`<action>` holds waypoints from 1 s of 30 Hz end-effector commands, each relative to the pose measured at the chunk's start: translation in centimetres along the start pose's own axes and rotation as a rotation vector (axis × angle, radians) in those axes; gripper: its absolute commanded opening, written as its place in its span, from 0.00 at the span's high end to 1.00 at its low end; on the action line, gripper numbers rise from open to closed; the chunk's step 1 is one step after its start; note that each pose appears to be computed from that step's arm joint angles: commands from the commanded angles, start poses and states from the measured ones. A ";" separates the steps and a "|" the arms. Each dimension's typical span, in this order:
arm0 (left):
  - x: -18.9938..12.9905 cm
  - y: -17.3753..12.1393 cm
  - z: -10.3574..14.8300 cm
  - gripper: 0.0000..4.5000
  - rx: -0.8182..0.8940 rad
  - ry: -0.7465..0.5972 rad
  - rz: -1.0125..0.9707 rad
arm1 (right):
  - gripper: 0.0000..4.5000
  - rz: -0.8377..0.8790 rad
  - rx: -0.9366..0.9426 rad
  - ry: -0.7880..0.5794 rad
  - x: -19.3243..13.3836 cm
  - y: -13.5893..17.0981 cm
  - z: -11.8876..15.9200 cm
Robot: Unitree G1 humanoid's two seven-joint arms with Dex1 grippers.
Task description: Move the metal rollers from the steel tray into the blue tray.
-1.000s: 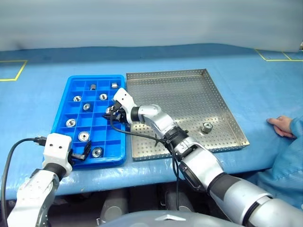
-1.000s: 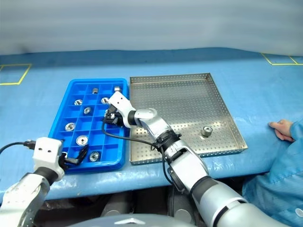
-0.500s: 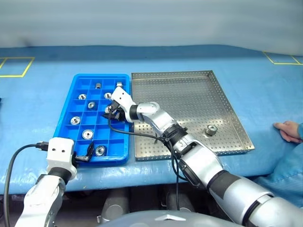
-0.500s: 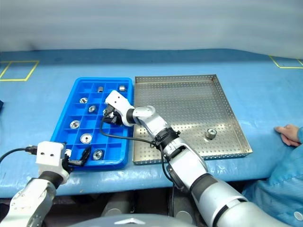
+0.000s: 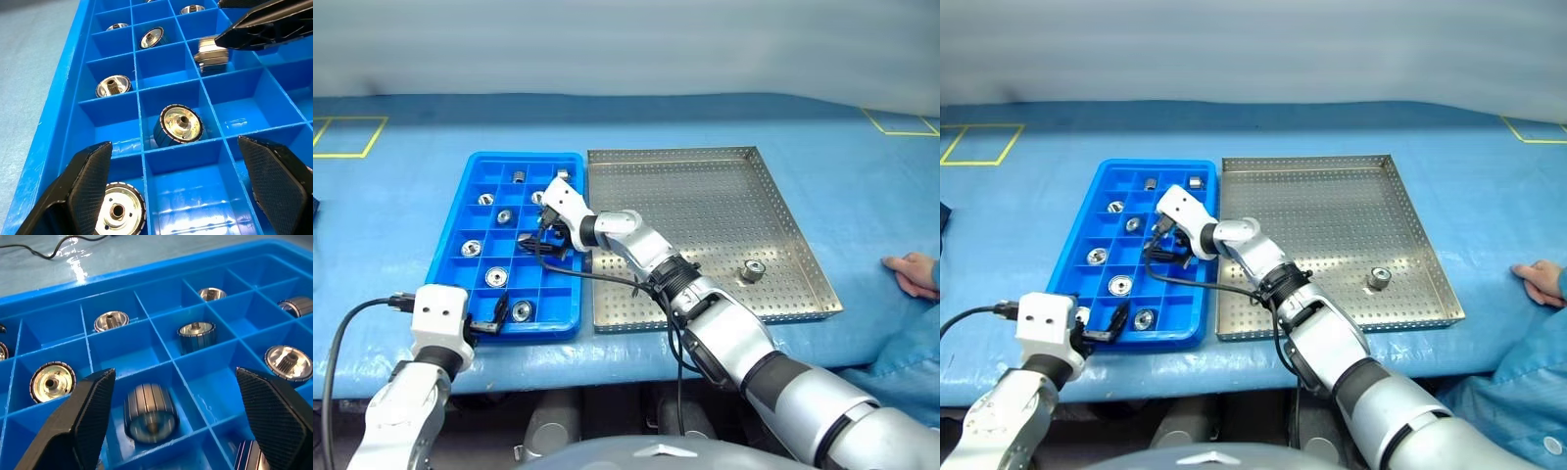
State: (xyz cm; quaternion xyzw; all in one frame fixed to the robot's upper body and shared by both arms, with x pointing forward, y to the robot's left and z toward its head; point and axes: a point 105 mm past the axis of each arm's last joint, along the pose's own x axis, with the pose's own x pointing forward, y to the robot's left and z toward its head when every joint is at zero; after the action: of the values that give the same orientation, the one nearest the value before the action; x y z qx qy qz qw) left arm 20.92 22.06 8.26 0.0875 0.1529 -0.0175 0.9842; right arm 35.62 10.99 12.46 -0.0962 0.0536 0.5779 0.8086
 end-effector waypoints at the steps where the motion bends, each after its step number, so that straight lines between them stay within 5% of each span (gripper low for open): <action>1: 0.7 -1.0 0.8 0.00 0.010 -0.027 -0.055 | 0.10 0.065 -0.015 -0.224 0.8 3.4 6.1; 8: 2.9 -4.6 5.0 0.00 -0.048 -0.194 -0.252 | 0.10 -0.237 -0.025 -0.125 -8.4 -2.2 2.8; 18: 5.5 -7.9 7.6 0.00 0.021 -0.254 -0.488 | 0.10 -0.768 -0.115 0.267 -22.2 -6.4 -3.6; 30: 6.6 -10.6 8.4 0.00 0.081 -0.261 -0.630 | 0.10 -0.916 0.021 0.390 -24.7 -5.8 -7.7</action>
State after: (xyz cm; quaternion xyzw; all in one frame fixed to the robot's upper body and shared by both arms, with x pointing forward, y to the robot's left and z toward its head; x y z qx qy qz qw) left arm 29.02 10.29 11.75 0.0618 0.0594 -0.3298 0.9401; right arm 33.17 -14.79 8.82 -0.1960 0.1893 0.1535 0.9498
